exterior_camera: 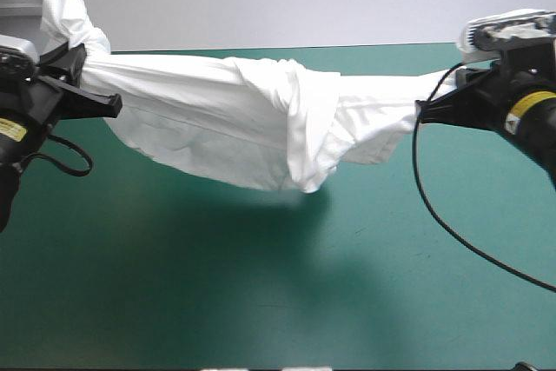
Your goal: Fold the cloth
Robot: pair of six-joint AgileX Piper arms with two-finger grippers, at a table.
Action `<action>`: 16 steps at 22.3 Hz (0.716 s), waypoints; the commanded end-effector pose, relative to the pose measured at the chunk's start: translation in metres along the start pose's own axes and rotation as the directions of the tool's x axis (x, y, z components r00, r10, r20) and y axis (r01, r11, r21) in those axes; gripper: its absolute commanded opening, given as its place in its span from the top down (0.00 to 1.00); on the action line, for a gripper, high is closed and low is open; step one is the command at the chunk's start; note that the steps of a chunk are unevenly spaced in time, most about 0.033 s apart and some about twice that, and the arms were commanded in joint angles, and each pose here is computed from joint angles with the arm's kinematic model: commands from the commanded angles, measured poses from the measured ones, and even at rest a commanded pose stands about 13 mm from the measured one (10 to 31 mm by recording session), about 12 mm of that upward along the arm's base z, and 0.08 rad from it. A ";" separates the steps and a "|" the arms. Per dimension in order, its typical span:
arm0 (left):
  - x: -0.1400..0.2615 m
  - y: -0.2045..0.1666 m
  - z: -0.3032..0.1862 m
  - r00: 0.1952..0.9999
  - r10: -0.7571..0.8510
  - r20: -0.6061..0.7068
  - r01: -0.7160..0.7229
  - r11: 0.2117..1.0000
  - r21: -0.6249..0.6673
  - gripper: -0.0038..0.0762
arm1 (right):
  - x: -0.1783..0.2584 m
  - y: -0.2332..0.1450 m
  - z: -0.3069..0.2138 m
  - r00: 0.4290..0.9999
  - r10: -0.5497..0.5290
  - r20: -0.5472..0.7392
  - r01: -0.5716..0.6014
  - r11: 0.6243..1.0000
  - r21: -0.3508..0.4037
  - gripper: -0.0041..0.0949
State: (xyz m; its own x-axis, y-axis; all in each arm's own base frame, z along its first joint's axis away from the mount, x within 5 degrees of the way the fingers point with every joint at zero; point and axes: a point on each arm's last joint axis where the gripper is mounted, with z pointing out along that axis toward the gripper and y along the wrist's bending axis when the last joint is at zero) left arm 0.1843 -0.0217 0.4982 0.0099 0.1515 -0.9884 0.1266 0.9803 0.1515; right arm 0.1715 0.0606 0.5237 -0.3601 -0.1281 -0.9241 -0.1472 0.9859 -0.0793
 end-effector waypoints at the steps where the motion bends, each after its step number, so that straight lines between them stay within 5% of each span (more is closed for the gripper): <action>1: -0.045 0.010 -0.039 0.975 0.100 0.199 -0.083 0.992 -0.094 0.96 | -0.011 -0.033 -0.049 0.993 -0.014 0.120 -0.005 0.987 0.159 0.97; 5: -0.071 0.020 -0.066 0.963 0.196 0.186 -0.162 0.970 -0.181 0.96 | -0.008 -0.056 -0.087 0.990 0.018 0.138 -0.052 0.968 0.246 0.97; 9: -0.073 0.020 -0.068 0.970 0.178 0.167 -0.150 0.974 -0.171 0.96 | -0.008 -0.058 -0.095 0.986 0.030 0.166 -0.067 0.972 0.227 0.97; 16: -0.022 0.009 0.003 0.987 0.082 -0.139 -0.087 0.996 -0.031 0.96 | -0.013 -0.025 -0.019 0.998 -0.056 0.027 0.050 0.979 0.196 0.97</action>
State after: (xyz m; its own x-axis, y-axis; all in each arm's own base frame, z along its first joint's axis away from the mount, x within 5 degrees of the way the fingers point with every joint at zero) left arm 0.1689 -0.0183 0.5254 -0.1400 0.2124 -0.9671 0.1299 0.9722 0.1947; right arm 0.1393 0.0369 0.5468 -0.3585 -0.0904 -0.9292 -0.0784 0.9947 -0.0665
